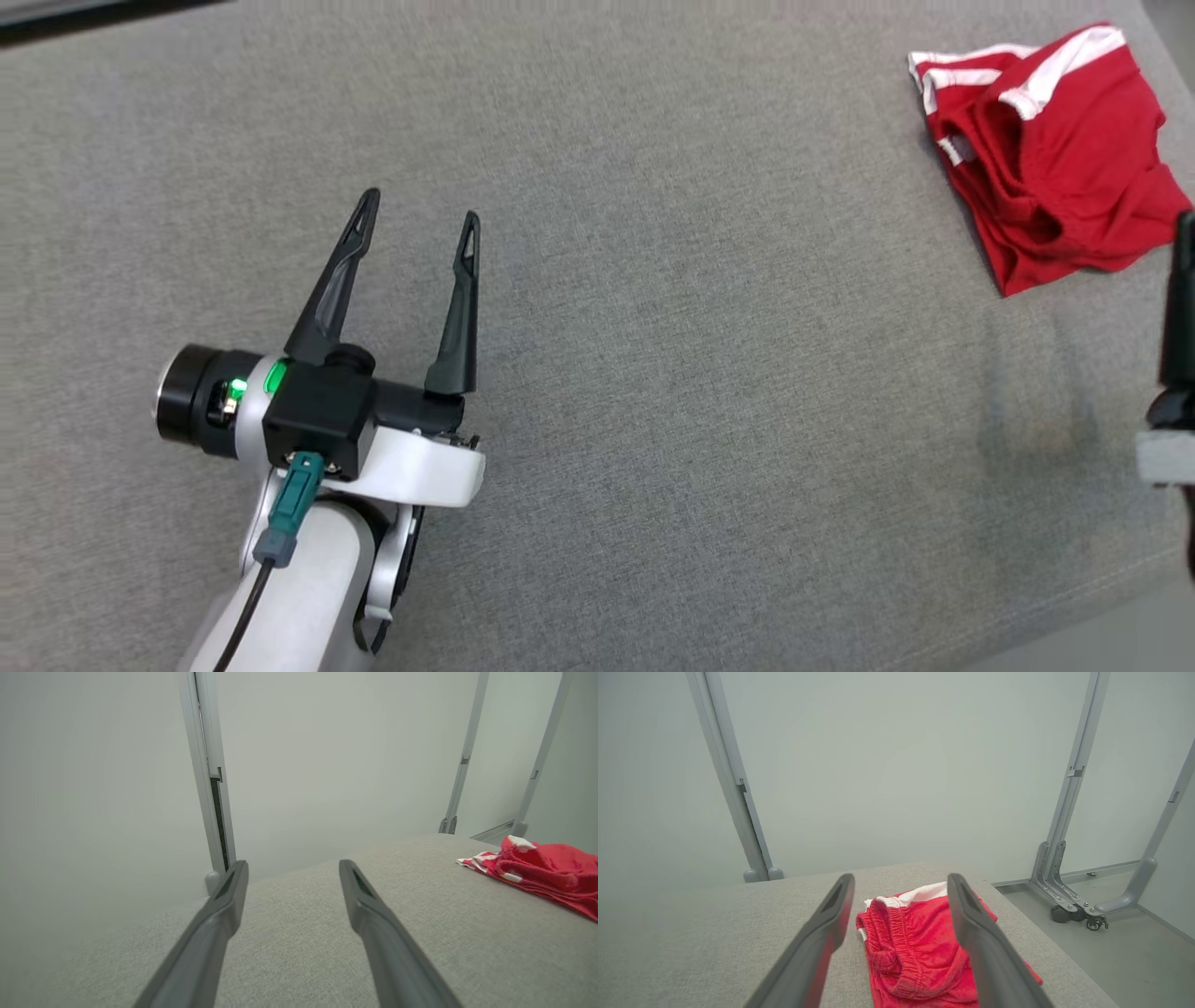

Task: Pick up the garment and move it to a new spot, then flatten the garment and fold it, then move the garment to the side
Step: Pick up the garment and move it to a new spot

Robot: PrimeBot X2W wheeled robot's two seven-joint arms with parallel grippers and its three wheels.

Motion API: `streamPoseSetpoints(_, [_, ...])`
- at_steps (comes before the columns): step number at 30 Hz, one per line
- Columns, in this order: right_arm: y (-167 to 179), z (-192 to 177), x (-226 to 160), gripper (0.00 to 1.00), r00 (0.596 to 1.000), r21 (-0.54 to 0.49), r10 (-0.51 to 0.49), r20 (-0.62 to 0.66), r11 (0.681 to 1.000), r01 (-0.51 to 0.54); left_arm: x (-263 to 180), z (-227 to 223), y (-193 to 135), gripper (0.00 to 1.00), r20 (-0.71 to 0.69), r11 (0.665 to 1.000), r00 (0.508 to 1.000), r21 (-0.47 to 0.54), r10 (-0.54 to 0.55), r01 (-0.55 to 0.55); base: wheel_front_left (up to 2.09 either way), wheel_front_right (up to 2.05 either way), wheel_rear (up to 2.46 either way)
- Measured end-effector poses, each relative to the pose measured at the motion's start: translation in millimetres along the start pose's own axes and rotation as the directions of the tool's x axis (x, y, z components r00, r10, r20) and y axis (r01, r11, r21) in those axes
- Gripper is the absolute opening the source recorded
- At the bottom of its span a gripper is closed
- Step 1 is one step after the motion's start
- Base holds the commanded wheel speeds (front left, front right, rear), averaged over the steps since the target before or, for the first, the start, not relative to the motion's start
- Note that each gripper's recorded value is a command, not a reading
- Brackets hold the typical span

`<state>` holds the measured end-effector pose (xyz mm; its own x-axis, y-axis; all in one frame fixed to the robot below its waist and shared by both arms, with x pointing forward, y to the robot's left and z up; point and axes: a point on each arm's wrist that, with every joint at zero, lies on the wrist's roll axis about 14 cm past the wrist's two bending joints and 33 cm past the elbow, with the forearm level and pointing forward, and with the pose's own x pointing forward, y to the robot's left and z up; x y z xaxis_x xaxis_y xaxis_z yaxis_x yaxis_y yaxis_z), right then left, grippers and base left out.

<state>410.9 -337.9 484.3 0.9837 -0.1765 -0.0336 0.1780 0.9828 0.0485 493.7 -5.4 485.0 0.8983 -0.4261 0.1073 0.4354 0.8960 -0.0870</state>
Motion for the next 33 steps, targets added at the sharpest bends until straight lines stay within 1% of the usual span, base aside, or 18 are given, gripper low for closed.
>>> streamPoseSetpoints(5, [37, 12, -14, 1.0, 0.995, -0.004, 0.09, 0.051, 0.996, -0.09, -19, 13, 11, 1.0, 0.006, 0.998, 0.998, 0.004, 0.057, -0.057, 0.0, 0.0, 0.0])
streamPoseSetpoints(10, [70, 13, -20, 1.0, 0.982, 0.011, 0.176, 0.066, 0.984, -0.177, -47, 18, 37, 1.0, -0.008, 0.986, 0.986, 0.011, 0.166, -0.166, 0.0, 0.0, 0.0])
streamPoseSetpoints(14, [90, 11, -22, 1.0, 0.971, 0.02, 0.233, 0.06, 0.972, -0.234, -79, 23, 64, 1.0, -0.016, 0.959, 0.96, 0.033, 0.281, -0.28, 0.0, 0.0, 0.0])
streamPoseSetpoints(15, [96, 13, -23, 1.0, 0.966, 0.023, 0.249, 0.066, 0.968, -0.251, -89, 24, 72, 1.0, -0.02, 0.95, 0.951, 0.043, 0.31, -0.309, 0.0, 0.0, 0.0])
streamPoseSetpoints(16, [105, 15, -23, 1.0, 0.96, 0.027, 0.271, 0.063, 0.962, -0.273, -109, 26, 85, 1.0, -0.027, 0.931, 0.932, 0.061, 0.362, -0.36, 0.0, 0.0, 0.0])
streamPoseSetpoints(18, [115, 16, -27, 1.0, 0.954, 0.032, 0.294, 0.058, 0.955, -0.296, -126, 30, 94, 1.0, -0.027, 0.915, 0.916, 0.072, 0.4, -0.397, 0.0, 0.0, 0.0])
streamPoseSetpoints(21, [122, 20, -32, 1.0, 0.949, 0.035, 0.311, 0.059, 0.949, -0.313, -145, 36, 99, 1.0, -0.025, 0.9, 0.902, 0.082, 0.431, -0.427, 0.0, 0.0, 0.0])
streamPoseSetpoints(24, [128, 23, -39, 1.0, 0.945, 0.039, 0.321, 0.059, 0.945, -0.324, -160, 41, 99, 1.0, -0.027, 0.893, 0.895, 0.09, 0.445, -0.441, 0.0, 0.0, 0.0])
streamPoseSetpoints(33, [132, 25, -67, 1.0, 0.944, 0.041, 0.33, 0.029, 0.943, -0.331, -191, 44, 92, 1.0, -0.056, 0.889, 0.889, 0.091, 0.454, -0.449, 0.0, 0.0, 0.0])
